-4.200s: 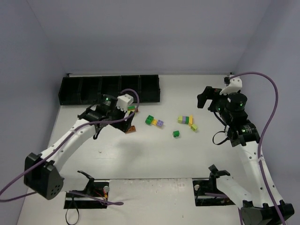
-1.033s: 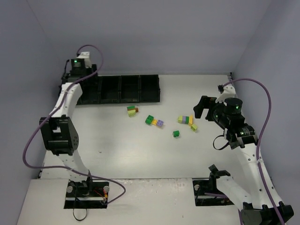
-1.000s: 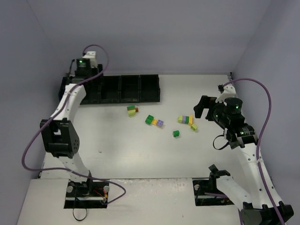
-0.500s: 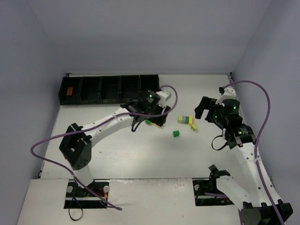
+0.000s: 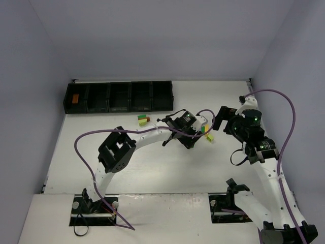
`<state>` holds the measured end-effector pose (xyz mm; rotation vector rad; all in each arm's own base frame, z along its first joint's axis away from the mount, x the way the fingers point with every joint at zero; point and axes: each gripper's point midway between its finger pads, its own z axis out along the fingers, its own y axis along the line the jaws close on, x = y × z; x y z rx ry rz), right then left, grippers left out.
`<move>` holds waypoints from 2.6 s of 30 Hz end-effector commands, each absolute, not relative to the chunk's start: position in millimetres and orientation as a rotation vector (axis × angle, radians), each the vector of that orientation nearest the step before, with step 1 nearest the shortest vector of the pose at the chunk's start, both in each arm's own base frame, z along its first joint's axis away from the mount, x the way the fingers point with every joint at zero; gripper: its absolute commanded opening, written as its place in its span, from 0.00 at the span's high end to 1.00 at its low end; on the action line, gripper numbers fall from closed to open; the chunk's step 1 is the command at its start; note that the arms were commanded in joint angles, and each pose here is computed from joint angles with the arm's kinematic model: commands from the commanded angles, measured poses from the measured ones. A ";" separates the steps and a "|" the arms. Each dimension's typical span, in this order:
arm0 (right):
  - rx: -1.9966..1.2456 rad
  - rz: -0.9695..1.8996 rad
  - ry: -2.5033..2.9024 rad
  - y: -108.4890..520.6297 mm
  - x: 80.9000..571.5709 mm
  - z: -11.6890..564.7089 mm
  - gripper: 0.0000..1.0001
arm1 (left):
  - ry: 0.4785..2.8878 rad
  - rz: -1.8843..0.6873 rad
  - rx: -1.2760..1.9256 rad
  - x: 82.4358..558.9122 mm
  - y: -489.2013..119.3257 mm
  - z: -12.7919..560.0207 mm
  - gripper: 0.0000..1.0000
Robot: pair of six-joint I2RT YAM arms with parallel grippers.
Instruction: Sort the legos into containers by color
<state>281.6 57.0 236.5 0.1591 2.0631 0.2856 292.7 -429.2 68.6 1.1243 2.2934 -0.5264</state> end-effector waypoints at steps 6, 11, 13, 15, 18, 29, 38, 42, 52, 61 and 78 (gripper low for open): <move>0.161 0.306 2.005 58.5 282.4 249.9 0.03 | 2.149 -0.633 1.175 301.5 -464.2 90.0 0.41; 0.164 0.295 2.012 57.0 282.4 247.1 0.02 | 2.151 -0.644 1.169 301.9 -468.2 84.0 0.56; 0.163 0.292 2.013 56.7 282.4 246.4 0.02 | 2.162 -0.648 1.175 300.2 -467.6 79.0 0.65; 0.163 0.292 2.013 56.6 281.7 246.2 0.03 | 2.166 -0.648 1.172 298.8 -466.0 79.6 0.78; 0.167 0.287 2.009 55.3 281.0 246.4 0.02 | 2.158 -0.644 1.152 297.7 -461.3 84.7 0.90; 0.165 0.269 1.985 52.0 280.9 255.2 0.02 | 2.088 -0.610 0.999 299.2 -418.9 164.2 0.97; 0.165 0.259 1.999 51.7 283.8 251.3 0.02 | 2.152 -0.461 0.569 363.8 -294.8 218.1 0.97; 0.181 0.252 2.035 51.4 286.8 239.6 0.02 | 2.174 -0.288 0.286 411.2 -203.6 232.4 0.97; 0.219 0.243 2.111 52.4 294.5 213.1 0.02 | 2.137 0.000 -0.163 507.6 -3.1 234.2 0.95; 0.252 0.207 2.163 48.7 298.8 194.6 0.02 | 2.151 0.093 -0.248 571.6 64.8 199.0 0.89; 0.508 0.135 2.381 44.6 306.6 95.8 0.16 | 2.095 0.030 -0.276 574.6 56.2 228.0 0.49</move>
